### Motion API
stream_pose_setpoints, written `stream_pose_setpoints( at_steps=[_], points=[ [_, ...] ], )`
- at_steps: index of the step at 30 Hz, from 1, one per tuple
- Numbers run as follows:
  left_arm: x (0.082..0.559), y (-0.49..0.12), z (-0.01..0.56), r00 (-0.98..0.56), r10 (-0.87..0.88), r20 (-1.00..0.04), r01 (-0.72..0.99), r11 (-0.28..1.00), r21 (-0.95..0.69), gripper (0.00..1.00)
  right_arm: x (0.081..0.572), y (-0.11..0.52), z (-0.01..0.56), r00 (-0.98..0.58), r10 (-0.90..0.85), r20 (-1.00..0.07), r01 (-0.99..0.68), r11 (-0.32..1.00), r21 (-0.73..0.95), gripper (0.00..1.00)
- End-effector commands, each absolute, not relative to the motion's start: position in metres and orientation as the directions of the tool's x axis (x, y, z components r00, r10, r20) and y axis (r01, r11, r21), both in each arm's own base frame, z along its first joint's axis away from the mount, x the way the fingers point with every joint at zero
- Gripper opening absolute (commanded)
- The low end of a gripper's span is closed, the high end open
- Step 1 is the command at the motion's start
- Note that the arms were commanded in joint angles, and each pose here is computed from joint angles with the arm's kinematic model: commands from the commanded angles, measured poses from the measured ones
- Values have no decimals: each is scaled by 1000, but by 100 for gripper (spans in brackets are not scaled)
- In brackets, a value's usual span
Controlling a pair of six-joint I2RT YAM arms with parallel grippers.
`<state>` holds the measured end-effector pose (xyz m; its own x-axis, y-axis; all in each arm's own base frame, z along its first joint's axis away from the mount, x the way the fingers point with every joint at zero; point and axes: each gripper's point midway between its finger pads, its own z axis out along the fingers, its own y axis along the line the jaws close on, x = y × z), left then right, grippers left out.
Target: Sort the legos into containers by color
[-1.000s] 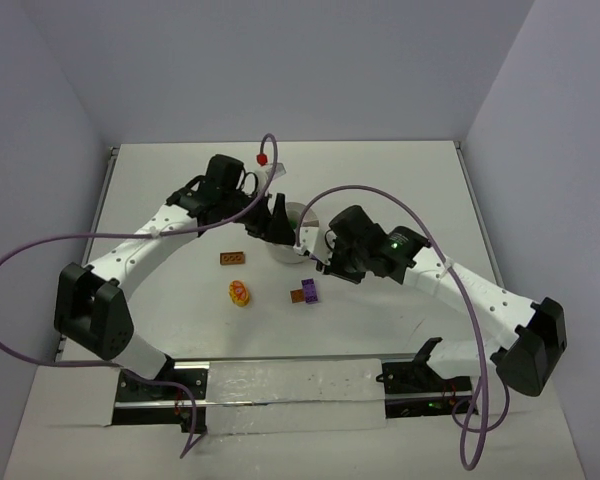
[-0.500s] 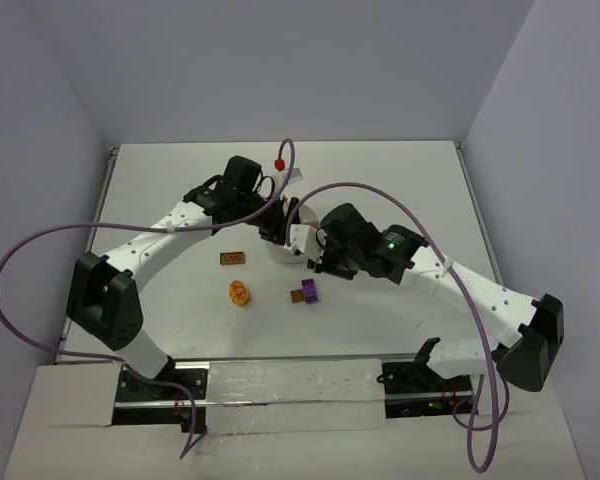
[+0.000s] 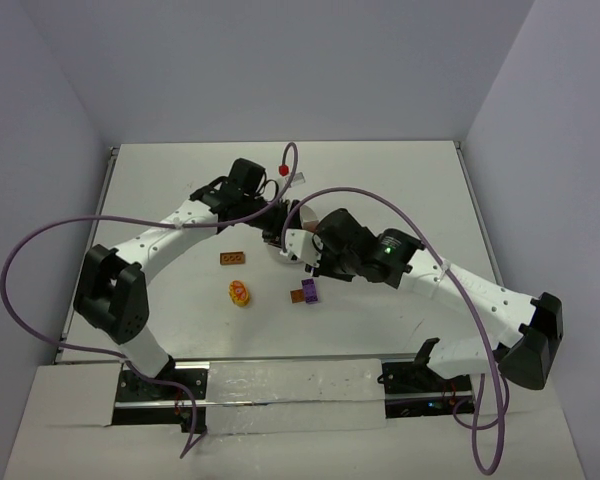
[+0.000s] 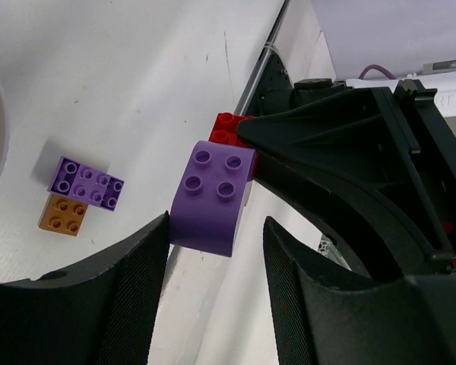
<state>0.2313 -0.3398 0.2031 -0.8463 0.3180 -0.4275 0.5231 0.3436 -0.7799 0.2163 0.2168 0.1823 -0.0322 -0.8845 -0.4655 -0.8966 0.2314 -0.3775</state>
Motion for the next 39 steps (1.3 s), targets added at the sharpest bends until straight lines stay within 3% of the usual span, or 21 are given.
stream_pose_setpoints(
  at_steps=[1, 7, 12, 16, 18, 19, 29, 39],
  points=[
    [229, -350, 224, -835, 319, -449, 533, 269, -802, 59, 227, 235, 206, 19, -858, -513, -867, 242, -436, 0],
    [230, -352, 223, -838, 321, -441, 527, 266, -807, 58, 225, 240, 208, 30, -855, -517, -870, 232, -434, 0],
    [229, -353, 221, -841, 323, -435, 520, 260, -813, 47, 224, 242, 209, 34, -856, -517, -869, 230, -439, 0],
    [230, -352, 222, -839, 322, -439, 524, 259, -811, 28, 223, 243, 209, 39, -857, -514, -873, 221, -435, 0],
    [233, -352, 222, -834, 316, -451, 535, 270, -800, 7, 220, 244, 206, 47, -859, -510, -877, 209, -432, 0],
    [236, -352, 225, -829, 312, -464, 546, 274, -792, 1, 218, 244, 203, 50, -862, -505, -880, 201, -430, 0],
    [315, -305, 281, -808, 65, -586, 571, 330, -752, 0, 206, 237, 182, 75, -882, -464, -891, 149, -428, 0],
    [341, -260, 295, -784, -54, -619, 548, 409, -730, 0, 223, 224, 174, 120, -907, -403, -844, 121, -523, 0]
  ],
)
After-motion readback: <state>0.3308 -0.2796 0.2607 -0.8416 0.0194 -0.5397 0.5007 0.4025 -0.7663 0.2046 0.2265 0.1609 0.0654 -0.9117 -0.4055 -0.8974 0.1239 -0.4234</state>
